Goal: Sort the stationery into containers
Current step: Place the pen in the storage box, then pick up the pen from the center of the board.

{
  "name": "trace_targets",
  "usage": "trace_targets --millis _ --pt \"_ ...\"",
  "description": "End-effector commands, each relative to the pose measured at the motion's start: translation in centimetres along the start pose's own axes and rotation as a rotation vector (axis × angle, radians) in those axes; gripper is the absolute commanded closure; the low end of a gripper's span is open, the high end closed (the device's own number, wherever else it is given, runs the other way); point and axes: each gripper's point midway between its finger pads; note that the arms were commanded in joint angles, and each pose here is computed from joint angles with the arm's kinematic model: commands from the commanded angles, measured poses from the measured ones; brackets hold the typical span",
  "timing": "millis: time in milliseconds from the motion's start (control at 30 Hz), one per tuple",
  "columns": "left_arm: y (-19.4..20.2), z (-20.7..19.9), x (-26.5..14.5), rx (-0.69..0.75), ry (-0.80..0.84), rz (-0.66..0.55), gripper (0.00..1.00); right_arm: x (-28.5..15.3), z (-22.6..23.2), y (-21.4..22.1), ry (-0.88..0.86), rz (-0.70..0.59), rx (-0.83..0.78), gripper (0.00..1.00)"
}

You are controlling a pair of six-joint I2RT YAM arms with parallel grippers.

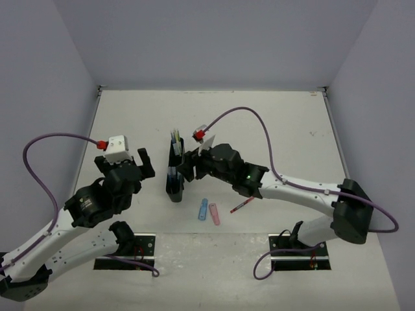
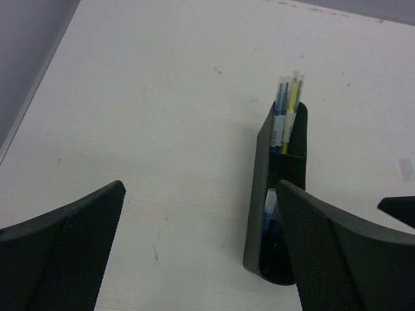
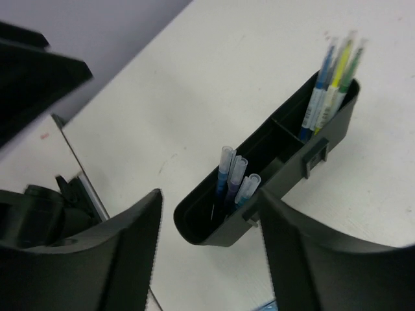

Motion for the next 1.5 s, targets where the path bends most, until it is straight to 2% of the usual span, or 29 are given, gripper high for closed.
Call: trace_targets --millis 0,67,100,233,300,367,400,433,500,567,600,700,767,800,933,1067,1133,1233,1467 --pt "-1.0 -3.7 -0.4 -0.031 0.125 0.036 0.0 -6.5 -4.8 -3.0 0.231 -0.1 0.094 0.21" --pt "0.1 -5.3 -0.1 -0.008 0.157 0.094 0.0 -9.7 -7.7 -0.9 0.36 -0.046 0.186 0.03" --pt "0.8 -5.8 0.2 0.012 0.16 0.121 0.0 -10.9 -8.8 -0.1 0.409 -0.024 0.221 0.01" --pt "5.8 -11.7 0.4 0.111 0.356 0.321 0.0 -17.9 -13.4 4.2 0.657 0.042 0.378 0.01" --pt "9.3 -15.5 -0.2 0.198 0.504 0.424 0.0 -21.6 -14.6 5.0 0.744 0.005 0.389 0.01" --pt "12.4 -18.2 -0.9 0.318 0.604 0.487 0.0 -23.8 -14.2 4.6 0.708 -0.03 0.358 0.01" --pt "15.3 -19.5 -1.5 0.39 0.64 0.548 0.0 -25.2 -13.6 4.2 0.675 -0.054 0.37 0.01" --pt "15.0 -20.3 -1.8 0.403 0.665 0.543 0.0 -25.6 -13.7 3.5 0.681 -0.071 0.376 0.02" --pt "19.7 -22.8 -2.8 0.536 0.718 0.625 0.0 -28.0 -13.5 3.8 0.698 -0.05 0.372 0.04" --pt "24.3 -23.4 -2.8 0.642 0.732 0.723 0.05 -29.2 -13.1 4.1 0.699 0.009 0.364 0.06" --pt "25.7 -24.1 -3.0 0.671 0.745 0.746 0.08 -29.2 -12.8 4.5 0.692 0.055 0.367 0.07" --pt "29.3 -24.5 -2.5 0.727 0.738 0.826 0.15 -28.9 -12.1 5.2 0.662 0.138 0.361 0.18" --pt "30.7 -24.7 -2.3 0.755 0.733 0.847 0.17 -28.5 -11.9 5.7 0.654 0.166 0.358 0.37" --pt "31.3 -24.7 -2.2 0.766 0.725 0.855 0.17 -28.3 -11.9 5.8 0.654 0.173 0.357 0.41" --pt "32.7 -24.8 -1.3 0.793 0.692 0.861 0.22 -28.1 -11.9 6.1 0.653 0.188 0.356 0.37" --pt "34.4 -24.3 -0.9 0.825 0.673 0.9 0.26 -28.1 -11.7 6.1 0.642 0.185 0.356 0.36" --pt "35.0 -24.2 -0.8 0.831 0.669 0.916 0.33 -28.2 -11.7 6.1 0.642 0.18 0.358 0.36" --pt "36.2 -23.6 -0.8 0.846 0.654 0.949 0.5 -28.4 -11.6 5.9 0.631 0.17 0.359 0.36" --pt "37.8 -21.8 -1.4 0.9 0.622 1.012 0.66 -28.5 -11.6 5.6 0.629 0.162 0.353 0.36"
Point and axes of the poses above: each gripper's point midway between its finger pads, its own x axis out along the fingers, its own z axis along the line the jaws close on, y = z × x, and after that the axes turned 14 degrees about -x, right-handed
